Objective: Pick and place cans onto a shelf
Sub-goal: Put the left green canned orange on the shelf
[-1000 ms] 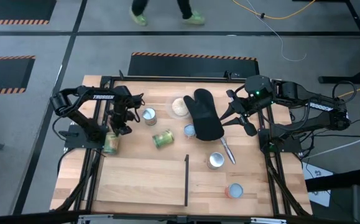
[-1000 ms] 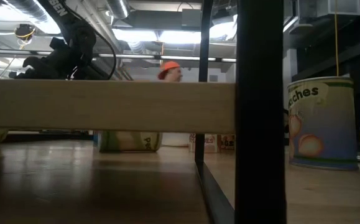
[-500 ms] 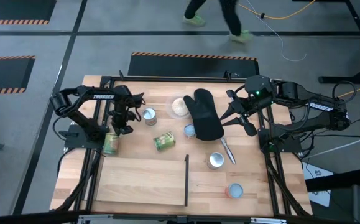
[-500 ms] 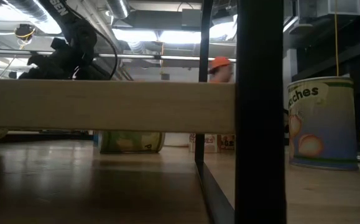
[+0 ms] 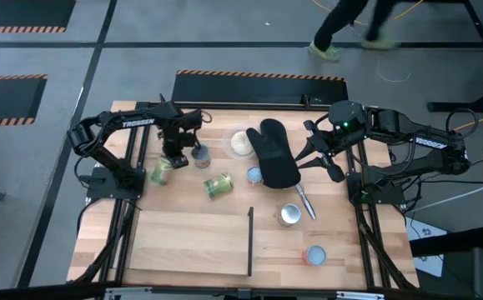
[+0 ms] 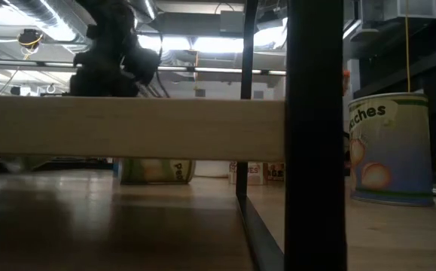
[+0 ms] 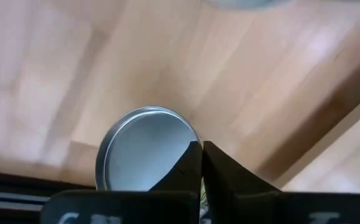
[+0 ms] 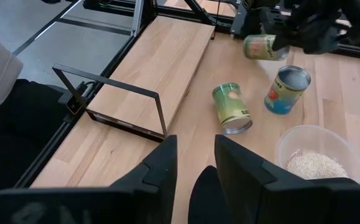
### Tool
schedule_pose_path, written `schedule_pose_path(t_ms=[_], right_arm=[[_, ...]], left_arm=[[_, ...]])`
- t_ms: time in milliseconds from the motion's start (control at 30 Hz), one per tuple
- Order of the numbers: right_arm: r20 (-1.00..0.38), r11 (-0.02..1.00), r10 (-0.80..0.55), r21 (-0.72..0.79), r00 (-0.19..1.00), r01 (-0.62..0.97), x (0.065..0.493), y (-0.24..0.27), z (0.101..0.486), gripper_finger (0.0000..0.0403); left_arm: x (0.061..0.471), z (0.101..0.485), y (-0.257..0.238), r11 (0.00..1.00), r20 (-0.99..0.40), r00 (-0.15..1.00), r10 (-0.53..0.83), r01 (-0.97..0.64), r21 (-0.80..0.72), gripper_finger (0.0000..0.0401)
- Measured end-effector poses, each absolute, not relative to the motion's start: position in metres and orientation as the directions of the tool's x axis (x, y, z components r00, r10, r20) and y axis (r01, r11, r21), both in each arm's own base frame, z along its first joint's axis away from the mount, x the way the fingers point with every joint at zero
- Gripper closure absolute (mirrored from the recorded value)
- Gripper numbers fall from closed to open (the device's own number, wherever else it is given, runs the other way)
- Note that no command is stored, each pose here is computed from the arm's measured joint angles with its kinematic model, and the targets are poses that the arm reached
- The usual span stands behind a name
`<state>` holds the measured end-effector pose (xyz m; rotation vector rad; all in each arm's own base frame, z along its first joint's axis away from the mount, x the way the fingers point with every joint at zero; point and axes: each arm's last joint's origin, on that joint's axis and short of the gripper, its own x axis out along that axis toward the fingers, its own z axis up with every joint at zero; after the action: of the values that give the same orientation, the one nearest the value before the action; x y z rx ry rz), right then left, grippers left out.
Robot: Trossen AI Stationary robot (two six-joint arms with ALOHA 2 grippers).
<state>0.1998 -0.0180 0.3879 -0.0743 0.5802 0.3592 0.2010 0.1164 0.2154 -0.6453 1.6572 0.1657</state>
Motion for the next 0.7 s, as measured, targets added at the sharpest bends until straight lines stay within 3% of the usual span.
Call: schedule_pose_path(t_ms=[333,700], right_arm=[[-0.548,0.935,0.311,0.032,0.776,-0.352,0.200,-0.018,0.388,0.0291],[-0.548,0.936,0.311,0.033,0.776,-0.351,0.200,-0.018,0.388,0.0291]], left_arm=[[0.209,0.255,0.081,0.892,-0.971,0.059,-0.233,-0.384,-0.237,0.0401],[0.174,0.308,0.003,0.890,-0.955,0.295,-0.035,-0.426,-0.164,0.0401]])
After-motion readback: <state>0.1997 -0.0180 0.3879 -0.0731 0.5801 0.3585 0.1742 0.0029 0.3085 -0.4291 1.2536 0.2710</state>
